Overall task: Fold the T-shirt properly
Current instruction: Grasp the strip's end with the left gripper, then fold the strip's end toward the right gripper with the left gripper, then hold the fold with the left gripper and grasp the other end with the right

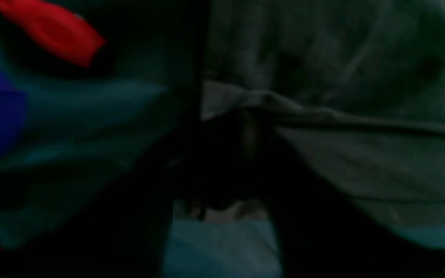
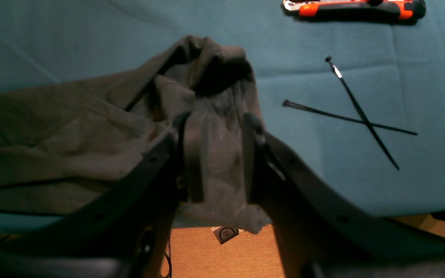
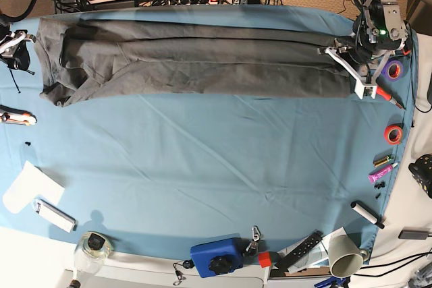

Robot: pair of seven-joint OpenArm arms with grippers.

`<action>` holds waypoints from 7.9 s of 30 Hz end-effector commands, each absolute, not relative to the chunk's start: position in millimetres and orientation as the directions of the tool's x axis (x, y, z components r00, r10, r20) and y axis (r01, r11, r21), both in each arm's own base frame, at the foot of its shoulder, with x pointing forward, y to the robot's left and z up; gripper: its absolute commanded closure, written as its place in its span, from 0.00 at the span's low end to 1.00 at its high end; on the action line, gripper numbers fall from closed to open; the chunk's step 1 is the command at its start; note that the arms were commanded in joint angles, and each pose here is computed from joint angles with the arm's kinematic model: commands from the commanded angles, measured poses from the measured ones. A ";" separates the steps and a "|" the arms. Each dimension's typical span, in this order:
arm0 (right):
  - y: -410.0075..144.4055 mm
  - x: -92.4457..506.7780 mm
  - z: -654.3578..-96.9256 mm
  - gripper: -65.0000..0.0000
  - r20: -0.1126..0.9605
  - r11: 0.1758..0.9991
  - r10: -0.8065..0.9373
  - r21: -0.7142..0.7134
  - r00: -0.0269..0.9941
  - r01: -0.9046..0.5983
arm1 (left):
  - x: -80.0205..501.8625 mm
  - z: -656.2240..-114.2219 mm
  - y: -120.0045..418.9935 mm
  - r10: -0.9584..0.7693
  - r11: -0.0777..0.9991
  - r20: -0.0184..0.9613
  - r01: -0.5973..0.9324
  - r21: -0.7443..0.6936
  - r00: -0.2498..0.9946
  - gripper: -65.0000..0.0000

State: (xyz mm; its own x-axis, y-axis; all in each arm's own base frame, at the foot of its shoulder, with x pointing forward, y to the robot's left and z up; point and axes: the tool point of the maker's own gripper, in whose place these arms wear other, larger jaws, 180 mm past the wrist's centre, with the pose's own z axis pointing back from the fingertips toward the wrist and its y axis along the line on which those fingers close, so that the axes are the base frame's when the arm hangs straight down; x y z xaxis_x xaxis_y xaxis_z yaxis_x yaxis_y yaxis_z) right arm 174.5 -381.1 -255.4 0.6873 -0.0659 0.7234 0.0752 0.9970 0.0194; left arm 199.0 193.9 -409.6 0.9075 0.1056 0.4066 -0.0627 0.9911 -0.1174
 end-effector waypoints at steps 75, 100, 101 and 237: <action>-390.4 176.2 -244.9 0.76 0.732 0.996 -0.024 -0.043 0.681 0.081 | 190.9 -269.0 -194.0 -0.298 0.425 0.849 0.857 -0.291 0.437 1.00; -396.8 179.4 -240.3 0.76 0.752 0.992 -0.012 -0.073 0.660 0.100 | 172.6 -249.4 -193.6 -0.313 0.340 0.852 0.887 -0.311 0.419 0.78; -396.6 180.5 -239.1 0.76 0.757 0.992 -0.011 -0.072 0.653 0.100 | 177.4 -249.9 -188.4 -0.323 0.378 0.846 0.877 -0.295 0.424 0.85; -462.8 240.7 -344.4 1.00 0.526 0.986 -0.166 0.080 0.834 0.146 | 167.5 -286.8 -119.2 -0.385 0.648 0.771 0.744 -0.165 0.507 1.00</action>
State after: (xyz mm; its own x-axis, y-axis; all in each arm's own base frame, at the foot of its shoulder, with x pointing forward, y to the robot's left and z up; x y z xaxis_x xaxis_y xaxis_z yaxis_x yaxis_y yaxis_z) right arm 225.0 -449.5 -369.4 0.8698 -0.1867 0.4568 0.1535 0.9821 0.1091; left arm 165.6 -113.4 -299.1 0.5312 -0.4134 0.7395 0.7388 0.6533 -0.1656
